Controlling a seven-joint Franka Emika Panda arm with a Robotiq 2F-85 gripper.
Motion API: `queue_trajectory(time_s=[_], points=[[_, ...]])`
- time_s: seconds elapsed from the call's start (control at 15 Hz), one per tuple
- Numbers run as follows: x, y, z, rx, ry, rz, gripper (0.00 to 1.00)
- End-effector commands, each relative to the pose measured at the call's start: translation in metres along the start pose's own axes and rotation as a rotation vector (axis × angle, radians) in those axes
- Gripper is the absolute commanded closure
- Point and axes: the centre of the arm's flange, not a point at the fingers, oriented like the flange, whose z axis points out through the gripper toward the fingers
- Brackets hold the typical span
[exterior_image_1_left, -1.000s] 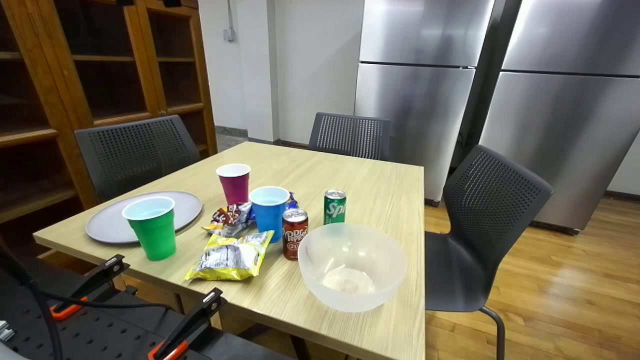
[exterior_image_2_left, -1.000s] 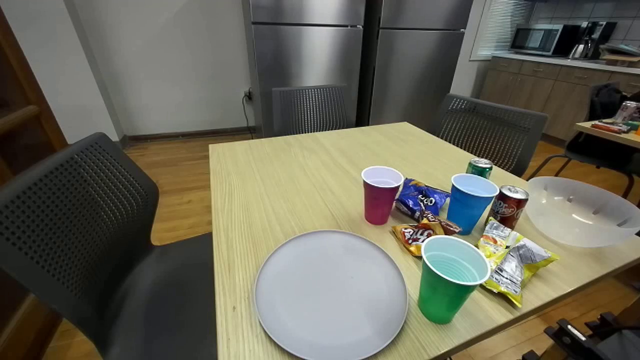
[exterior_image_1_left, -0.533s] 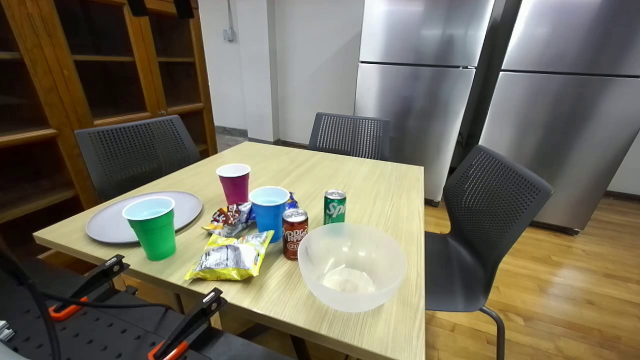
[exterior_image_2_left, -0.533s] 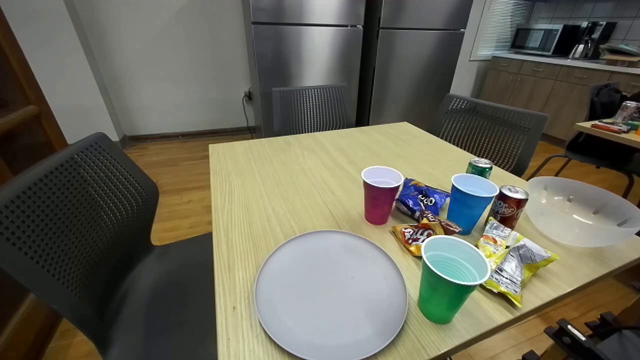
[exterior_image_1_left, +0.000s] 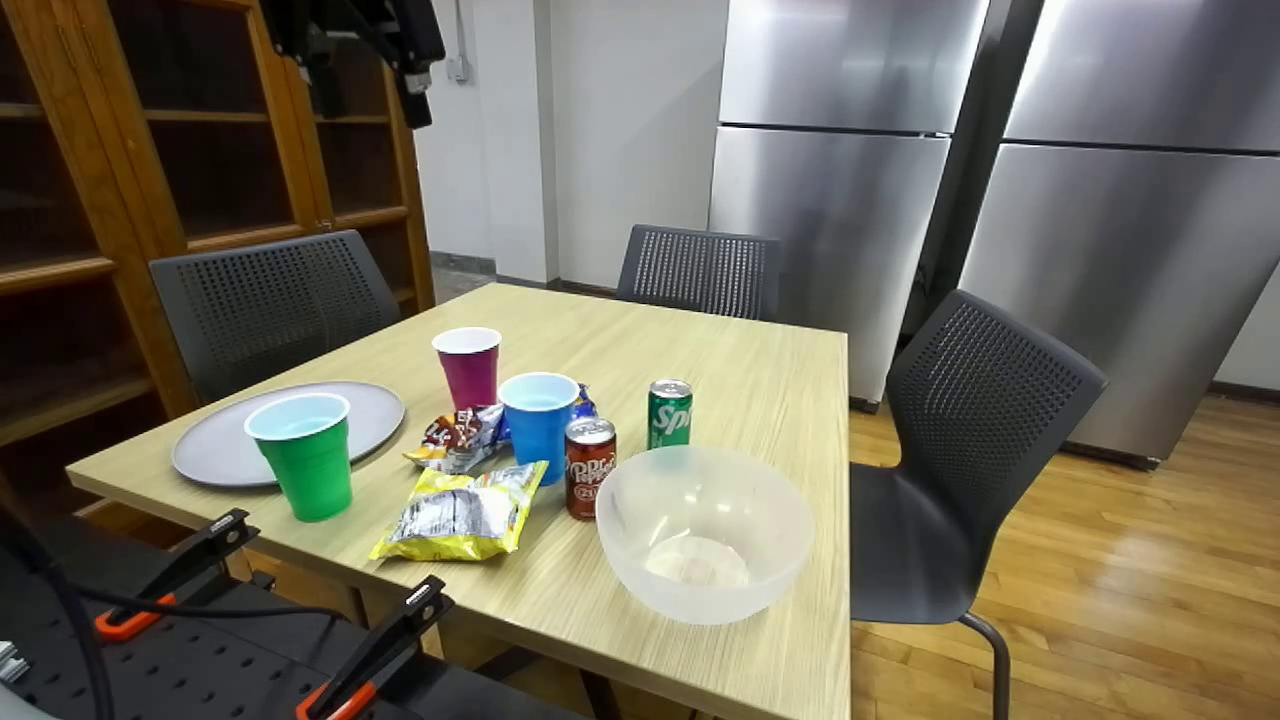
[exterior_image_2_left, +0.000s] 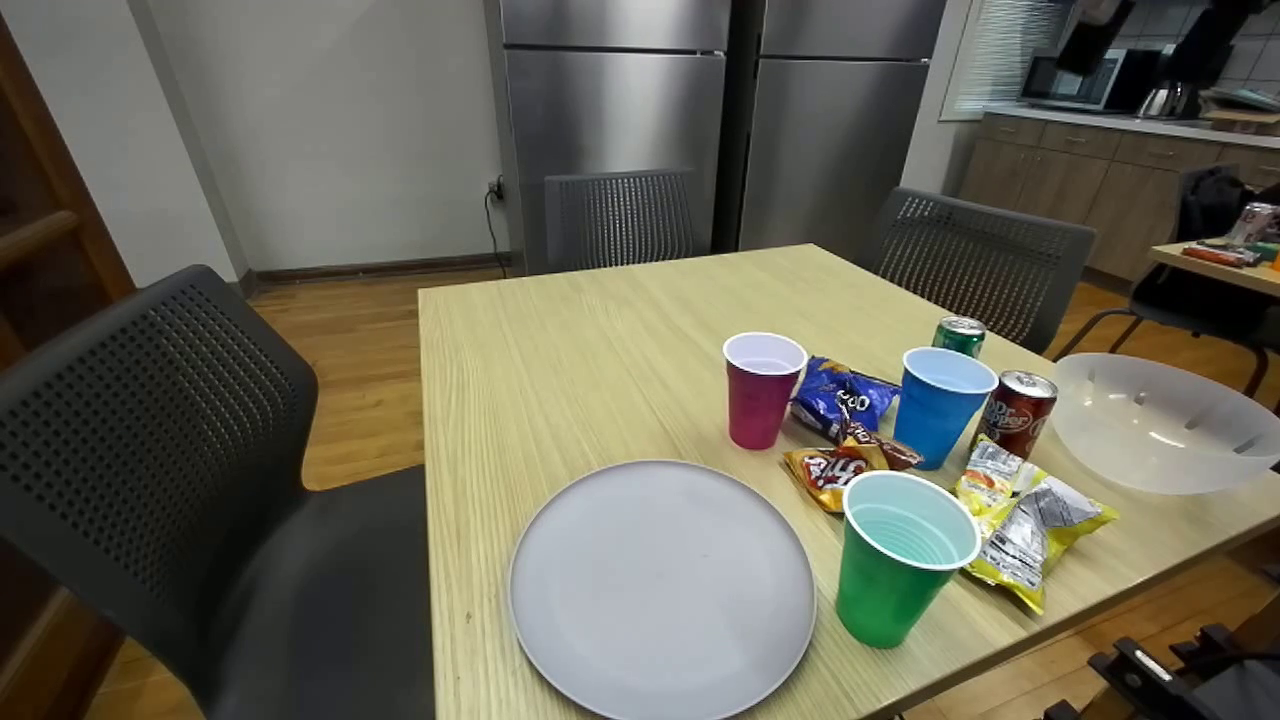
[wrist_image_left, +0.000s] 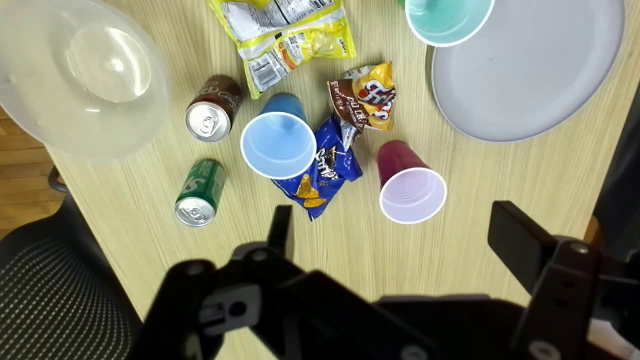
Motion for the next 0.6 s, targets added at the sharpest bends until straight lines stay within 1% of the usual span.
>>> queue_trajectory(time_s=[0.0, 0.33, 0.53], points=[[0.023, -0.019, 0.028, -0.010, -0.021, 0.005, 0.00], [0.040, -0.037, 0.053, -0.022, -0.053, 0.006, 0.00], [0.052, -0.043, 0.064, -0.038, -0.066, 0.034, 0.00]])
